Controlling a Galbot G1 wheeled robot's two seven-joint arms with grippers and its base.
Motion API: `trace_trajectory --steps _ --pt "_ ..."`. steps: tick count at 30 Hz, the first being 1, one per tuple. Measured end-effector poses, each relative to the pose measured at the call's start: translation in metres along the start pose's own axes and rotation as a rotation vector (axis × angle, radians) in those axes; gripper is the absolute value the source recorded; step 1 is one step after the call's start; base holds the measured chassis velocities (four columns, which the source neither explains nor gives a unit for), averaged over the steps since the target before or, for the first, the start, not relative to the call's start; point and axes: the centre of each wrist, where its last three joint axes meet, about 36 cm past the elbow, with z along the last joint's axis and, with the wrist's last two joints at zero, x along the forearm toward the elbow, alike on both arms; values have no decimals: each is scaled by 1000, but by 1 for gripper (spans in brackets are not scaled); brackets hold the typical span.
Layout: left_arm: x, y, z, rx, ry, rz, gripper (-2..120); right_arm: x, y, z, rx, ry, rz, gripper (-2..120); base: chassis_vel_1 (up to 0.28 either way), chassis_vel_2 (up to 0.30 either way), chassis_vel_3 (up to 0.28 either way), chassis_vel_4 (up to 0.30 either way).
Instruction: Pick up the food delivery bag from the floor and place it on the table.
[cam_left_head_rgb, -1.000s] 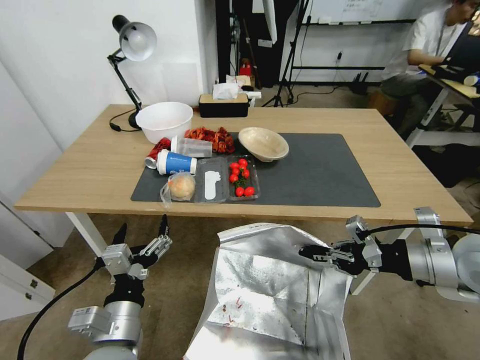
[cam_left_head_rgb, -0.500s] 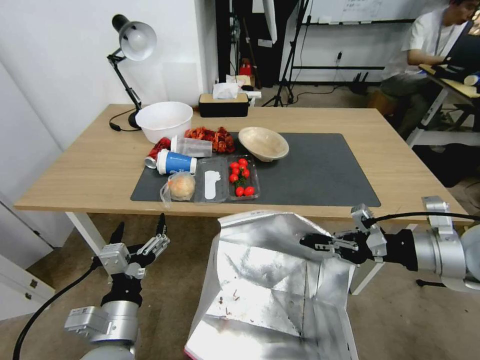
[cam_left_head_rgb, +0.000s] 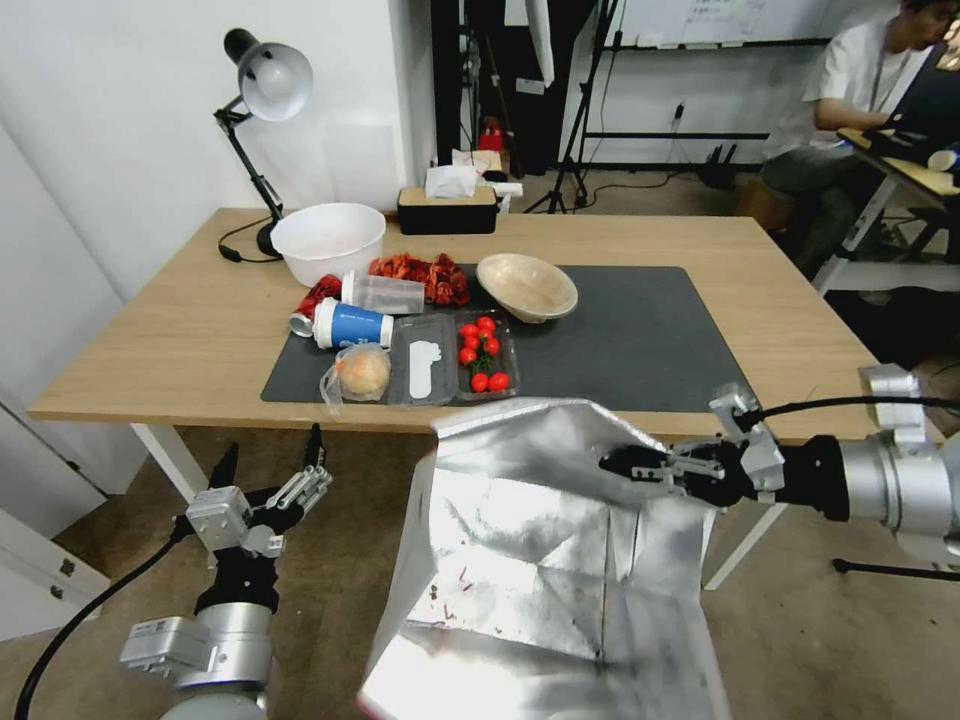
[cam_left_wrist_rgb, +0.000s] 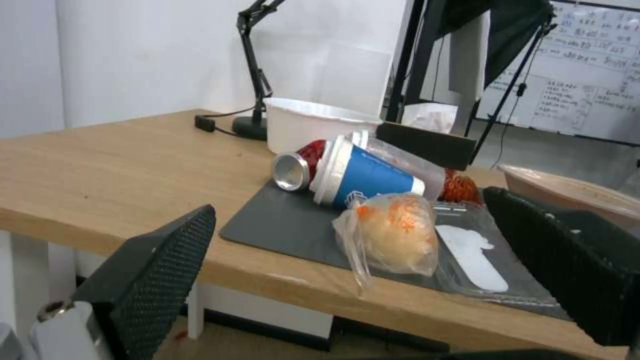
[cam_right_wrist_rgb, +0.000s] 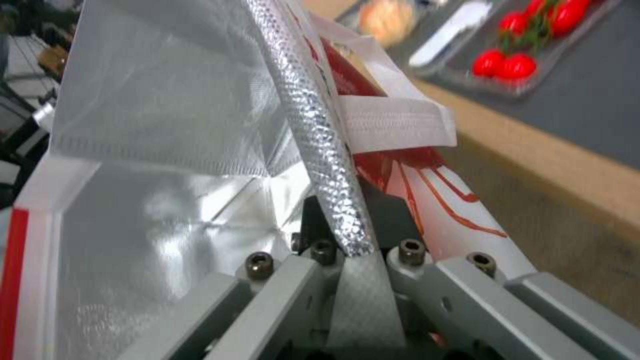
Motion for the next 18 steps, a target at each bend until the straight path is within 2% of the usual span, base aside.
trace_trajectory --steps 7,12,18 --pt "3 -2 0 9 -3 -14 100 7 16 -10 9 -59 -20 0 0 0 0 0" --pt "3 -2 -1 7 -6 -13 100 11 21 -17 22 -85 -17 0 0 0 0 0" --pt "4 -2 -1 1 -4 -14 100 24 24 -34 34 -164 -2 0 0 0 0 0"
